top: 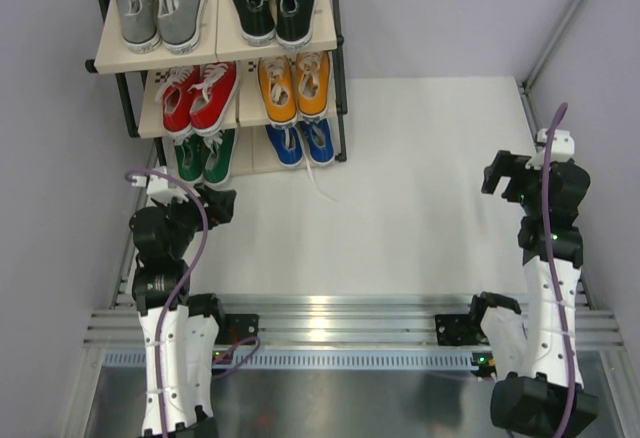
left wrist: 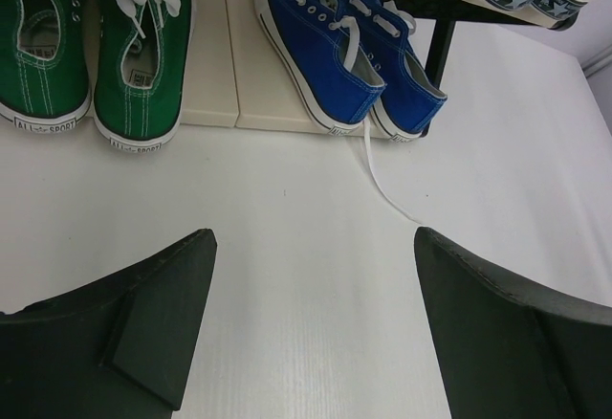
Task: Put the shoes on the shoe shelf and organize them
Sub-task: Reset both arms
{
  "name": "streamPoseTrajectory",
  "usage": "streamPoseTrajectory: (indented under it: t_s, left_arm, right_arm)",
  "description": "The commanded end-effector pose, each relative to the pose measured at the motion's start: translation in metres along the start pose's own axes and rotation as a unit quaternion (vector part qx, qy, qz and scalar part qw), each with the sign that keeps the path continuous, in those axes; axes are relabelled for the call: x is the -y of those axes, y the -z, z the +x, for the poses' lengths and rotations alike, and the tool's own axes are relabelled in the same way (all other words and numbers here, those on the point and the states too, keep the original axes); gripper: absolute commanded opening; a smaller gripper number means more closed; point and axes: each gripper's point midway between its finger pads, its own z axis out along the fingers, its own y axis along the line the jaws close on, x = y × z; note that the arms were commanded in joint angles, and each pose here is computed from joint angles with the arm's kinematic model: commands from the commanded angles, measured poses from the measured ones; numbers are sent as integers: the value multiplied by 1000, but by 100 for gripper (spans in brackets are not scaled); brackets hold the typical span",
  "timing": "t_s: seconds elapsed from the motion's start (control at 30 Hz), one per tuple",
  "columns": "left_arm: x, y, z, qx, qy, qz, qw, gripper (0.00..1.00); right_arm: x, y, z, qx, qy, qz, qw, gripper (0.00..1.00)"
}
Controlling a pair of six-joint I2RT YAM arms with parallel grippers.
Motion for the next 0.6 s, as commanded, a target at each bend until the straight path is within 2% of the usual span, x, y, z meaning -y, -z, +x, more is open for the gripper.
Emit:
streamPoseTrajectory:
  t_s: [0.0,0.57]
  left_arm:
    - [1,1,-5,11,-12,0,1000,90]
    - [4,0,-1,1,-11,12,1000,90]
  right_arm:
    - [7,5,-17,40,-15,21,999,99]
    - [4,5,-17,39,-14,12,999,100]
